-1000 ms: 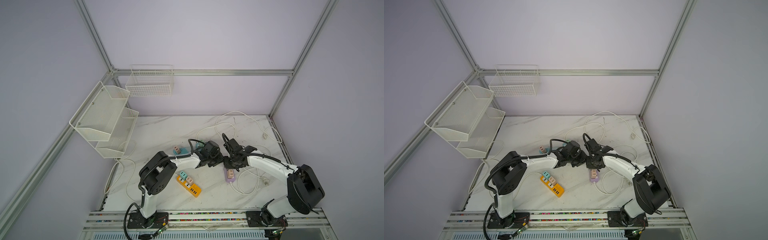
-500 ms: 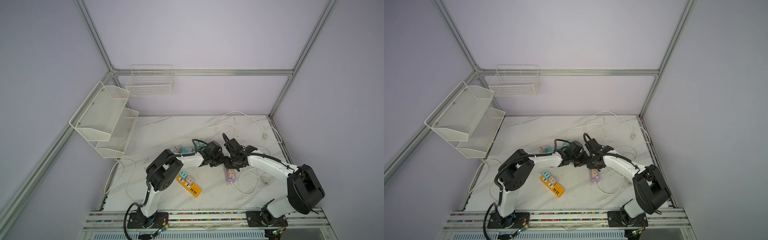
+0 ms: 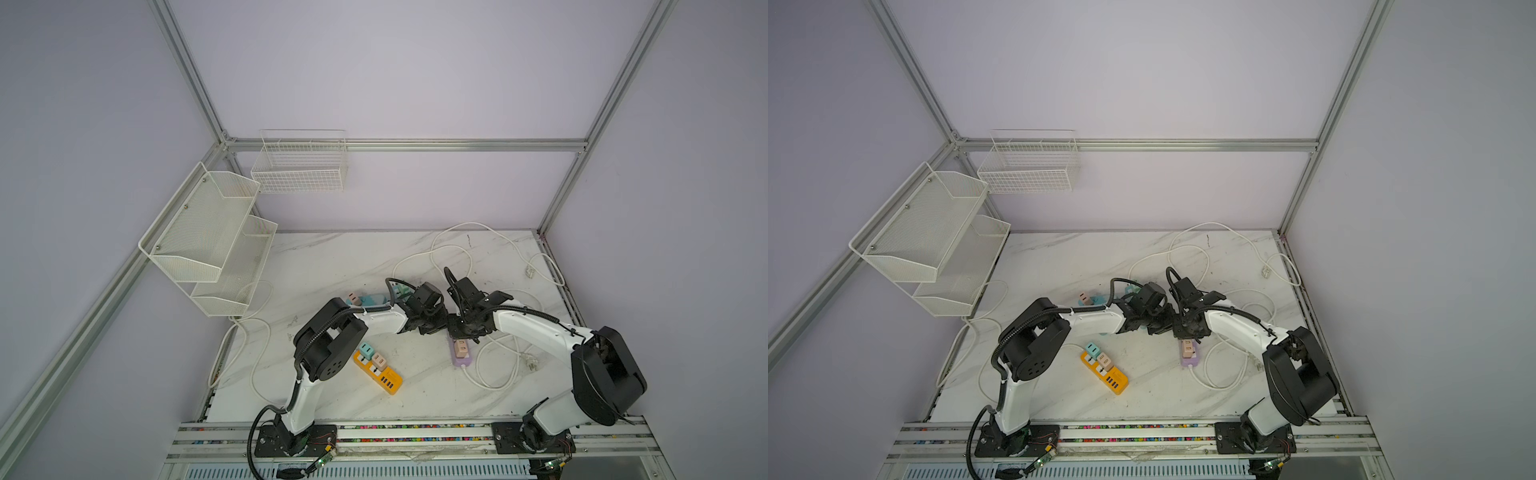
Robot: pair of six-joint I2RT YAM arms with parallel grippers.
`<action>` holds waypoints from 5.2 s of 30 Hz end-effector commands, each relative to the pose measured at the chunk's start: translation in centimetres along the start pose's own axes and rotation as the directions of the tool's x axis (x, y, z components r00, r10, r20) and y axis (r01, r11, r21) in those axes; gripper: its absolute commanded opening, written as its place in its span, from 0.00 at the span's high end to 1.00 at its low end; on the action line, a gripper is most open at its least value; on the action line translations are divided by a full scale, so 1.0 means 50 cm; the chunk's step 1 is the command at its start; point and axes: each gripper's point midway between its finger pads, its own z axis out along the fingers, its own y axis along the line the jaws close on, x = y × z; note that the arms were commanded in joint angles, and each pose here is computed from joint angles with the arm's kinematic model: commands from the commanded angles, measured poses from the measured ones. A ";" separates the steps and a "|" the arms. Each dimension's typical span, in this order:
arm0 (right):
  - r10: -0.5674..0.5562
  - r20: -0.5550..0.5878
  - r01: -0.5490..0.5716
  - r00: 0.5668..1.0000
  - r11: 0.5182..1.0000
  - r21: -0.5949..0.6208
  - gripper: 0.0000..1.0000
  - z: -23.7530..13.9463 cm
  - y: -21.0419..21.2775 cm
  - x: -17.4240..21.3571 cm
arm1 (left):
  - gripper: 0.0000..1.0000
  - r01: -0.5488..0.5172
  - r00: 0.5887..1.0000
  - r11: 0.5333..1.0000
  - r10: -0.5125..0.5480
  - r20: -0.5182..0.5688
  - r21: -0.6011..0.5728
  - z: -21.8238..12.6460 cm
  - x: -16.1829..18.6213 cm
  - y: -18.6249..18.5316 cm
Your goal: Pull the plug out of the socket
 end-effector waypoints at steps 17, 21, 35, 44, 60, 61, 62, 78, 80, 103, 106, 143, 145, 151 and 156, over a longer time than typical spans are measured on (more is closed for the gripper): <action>-0.032 0.050 0.034 0.998 0.999 -0.037 0.84 -0.014 0.028 -0.046 | 0.76 -0.052 0.995 0.986 0.039 -0.088 -0.158 -0.004 0.056 0.094; -0.020 0.048 0.019 0.999 1.000 0.004 0.84 -0.013 0.013 -0.045 | 0.76 -0.055 0.994 0.987 0.040 -0.104 -0.148 0.000 0.060 0.089; -0.003 0.075 0.001 0.997 1.000 0.021 0.84 -0.038 0.002 -0.047 | 0.76 -0.061 0.996 0.992 0.054 -0.067 -0.109 -0.012 0.037 0.048; 0.032 0.115 -0.034 0.993 0.999 0.008 0.84 -0.077 -0.015 -0.056 | 0.76 -0.086 0.996 0.995 0.085 -0.018 -0.051 -0.026 0.002 -0.014; 0.193 0.271 -0.164 0.943 0.978 -0.127 0.84 -0.189 -0.064 -0.115 | 0.72 -0.183 0.977 0.983 0.180 0.112 0.016 -0.118 -0.074 -0.141; 0.209 0.283 -0.174 0.936 0.974 -0.145 0.84 -0.195 -0.067 -0.124 | 0.72 -0.187 0.975 0.982 0.183 0.125 0.020 -0.127 -0.080 -0.147; 0.223 0.291 -0.181 0.931 0.970 -0.165 0.84 -0.199 -0.068 -0.130 | 0.72 -0.191 0.974 0.981 0.186 0.133 0.025 -0.137 -0.083 -0.152; 0.407 0.237 -0.206 0.882 0.787 -0.581 0.84 -0.126 -0.006 -0.217 | 0.62 -0.232 0.939 0.973 0.223 0.262 0.004 -0.278 -0.133 -0.124; 0.440 0.211 -0.213 0.873 0.733 -0.646 0.84 -0.119 0.013 -0.235 | 0.60 -0.225 0.945 0.974 0.210 0.252 0.031 -0.285 -0.135 -0.122; 0.412 0.144 -0.211 0.900 0.701 -0.681 0.81 0.060 0.107 -0.330 | 0.52 -0.223 0.921 0.974 0.227 0.317 -0.049 -0.347 -0.135 -0.030; 0.406 0.148 -0.211 0.902 0.714 -0.668 0.81 0.076 0.108 -0.337 | 0.52 -0.223 0.921 0.973 0.229 0.316 -0.055 -0.345 -0.137 -0.026; 0.254 0.170 -0.175 0.952 0.908 -0.380 0.31 0.105 0.043 -0.312 | 0.50 -0.202 0.939 0.979 0.193 0.283 0.001 -0.345 -0.122 -0.035; 0.255 0.185 -0.173 0.949 0.913 -0.369 0.30 0.088 0.037 -0.309 | 0.49 -0.193 0.941 0.981 0.184 0.284 0.002 -0.348 -0.118 -0.030; 0.214 0.199 -0.152 0.956 0.946 -0.288 0.29 0.024 0.021 -0.283 | 0.49 -0.181 0.950 0.983 0.171 0.261 0.014 -0.348 -0.096 -0.021; 0.161 0.186 -0.127 0.969 0.975 -0.183 0.29 -0.027 0.012 -0.220 | 0.49 -0.191 0.954 0.981 0.181 0.240 0.021 -0.345 -0.070 -0.020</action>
